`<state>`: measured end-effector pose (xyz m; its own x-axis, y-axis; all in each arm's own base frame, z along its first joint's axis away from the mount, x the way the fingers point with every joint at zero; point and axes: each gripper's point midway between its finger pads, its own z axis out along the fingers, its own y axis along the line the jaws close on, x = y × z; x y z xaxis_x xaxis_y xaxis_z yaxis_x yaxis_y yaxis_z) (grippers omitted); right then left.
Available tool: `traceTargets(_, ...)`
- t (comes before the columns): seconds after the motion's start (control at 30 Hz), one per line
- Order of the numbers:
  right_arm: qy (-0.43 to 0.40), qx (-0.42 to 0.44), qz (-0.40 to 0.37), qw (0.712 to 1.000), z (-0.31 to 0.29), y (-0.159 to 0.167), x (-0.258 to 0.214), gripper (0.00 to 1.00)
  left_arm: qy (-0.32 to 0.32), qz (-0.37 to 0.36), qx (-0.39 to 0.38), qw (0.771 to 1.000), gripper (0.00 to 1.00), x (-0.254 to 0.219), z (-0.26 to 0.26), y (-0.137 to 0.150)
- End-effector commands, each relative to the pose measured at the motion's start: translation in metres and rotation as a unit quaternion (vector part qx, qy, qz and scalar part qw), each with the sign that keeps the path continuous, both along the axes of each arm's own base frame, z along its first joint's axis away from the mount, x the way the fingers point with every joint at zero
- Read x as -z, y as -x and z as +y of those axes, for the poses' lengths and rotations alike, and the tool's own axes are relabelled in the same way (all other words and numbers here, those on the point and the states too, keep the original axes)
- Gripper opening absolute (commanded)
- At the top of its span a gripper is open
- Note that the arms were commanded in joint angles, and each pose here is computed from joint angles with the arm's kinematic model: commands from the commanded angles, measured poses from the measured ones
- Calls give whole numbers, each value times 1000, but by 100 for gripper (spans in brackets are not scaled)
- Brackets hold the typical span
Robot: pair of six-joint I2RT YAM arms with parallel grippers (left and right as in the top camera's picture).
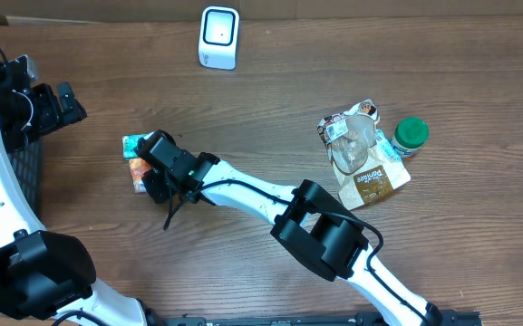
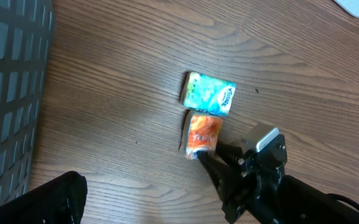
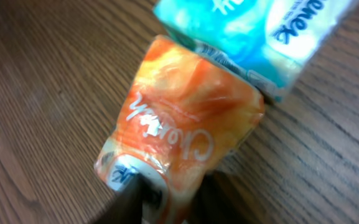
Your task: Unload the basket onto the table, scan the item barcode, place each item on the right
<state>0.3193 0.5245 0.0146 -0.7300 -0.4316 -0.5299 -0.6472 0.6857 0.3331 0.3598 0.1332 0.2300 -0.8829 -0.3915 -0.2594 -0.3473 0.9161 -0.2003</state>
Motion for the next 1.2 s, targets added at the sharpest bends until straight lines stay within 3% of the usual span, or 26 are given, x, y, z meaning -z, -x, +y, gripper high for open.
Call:
traceTargets(0.0, 3, 6, -4, 1000, 2, -3, 2, 8, 1, -5, 10, 1000, 100, -2, -2, -1)
traceTargets(0.07, 7, 7, -1, 1000, -1, -3, 1, 4, 1, -5, 10, 1000, 100, -2, -2, -1)
traceTargets(0.33, 17, 26, 6, 1000, -33, -7, -66, 4, 1, -5, 10, 1000, 100, -2, -2, -1)
traceTargets(0.53, 66, 57, 43, 995, -86, -12, -86, 4, 1, -5, 10, 1000, 100, -2, -2, -1)
traceTargets(0.73, 107, 123, 157, 974, -171, -31, -74, 4, 1, -5, 10, 1000, 100, -2, -2, -1)
traceTargets(1.03, 151, -72, 136, 976, -208, -11, -36, 4, 1, -5, 10, 1000, 100, -2, -2, -1)
traceTargets(1.17, 148, -97, 130, 976, -208, -7, -30, 4, 1, -5, 10, 1000, 100, -2, -2, -1)
